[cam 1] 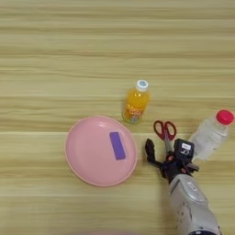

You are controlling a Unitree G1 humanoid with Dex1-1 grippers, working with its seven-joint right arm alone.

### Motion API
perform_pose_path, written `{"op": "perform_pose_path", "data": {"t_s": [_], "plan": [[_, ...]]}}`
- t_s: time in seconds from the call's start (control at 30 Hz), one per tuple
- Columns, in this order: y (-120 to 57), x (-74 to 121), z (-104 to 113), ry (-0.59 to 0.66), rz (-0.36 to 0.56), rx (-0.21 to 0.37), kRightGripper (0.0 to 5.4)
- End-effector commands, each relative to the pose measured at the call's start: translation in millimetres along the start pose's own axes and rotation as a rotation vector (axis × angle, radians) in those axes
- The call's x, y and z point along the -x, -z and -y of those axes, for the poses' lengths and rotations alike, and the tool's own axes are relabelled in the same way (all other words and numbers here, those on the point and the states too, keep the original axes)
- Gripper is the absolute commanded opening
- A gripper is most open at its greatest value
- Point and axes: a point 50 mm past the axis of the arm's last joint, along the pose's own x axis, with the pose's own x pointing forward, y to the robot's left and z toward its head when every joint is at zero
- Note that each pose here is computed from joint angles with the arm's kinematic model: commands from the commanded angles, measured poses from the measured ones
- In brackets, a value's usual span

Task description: Move the objects on the table

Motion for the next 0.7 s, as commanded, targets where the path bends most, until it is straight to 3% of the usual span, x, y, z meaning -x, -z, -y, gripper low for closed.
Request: {"op": "perform_pose_path", "data": {"t_s": [0.03,0.47,0.7], "plan": [[-27.7,-9.4,-6.8,-0.031,0.086,-0.016,5.38],[-28.3,-13.5,-10.6,-0.062,0.041,-0.016,5.38],[-22.7,-16.8,-13.5,-0.094,-0.019,-0.054,5.38]]}}
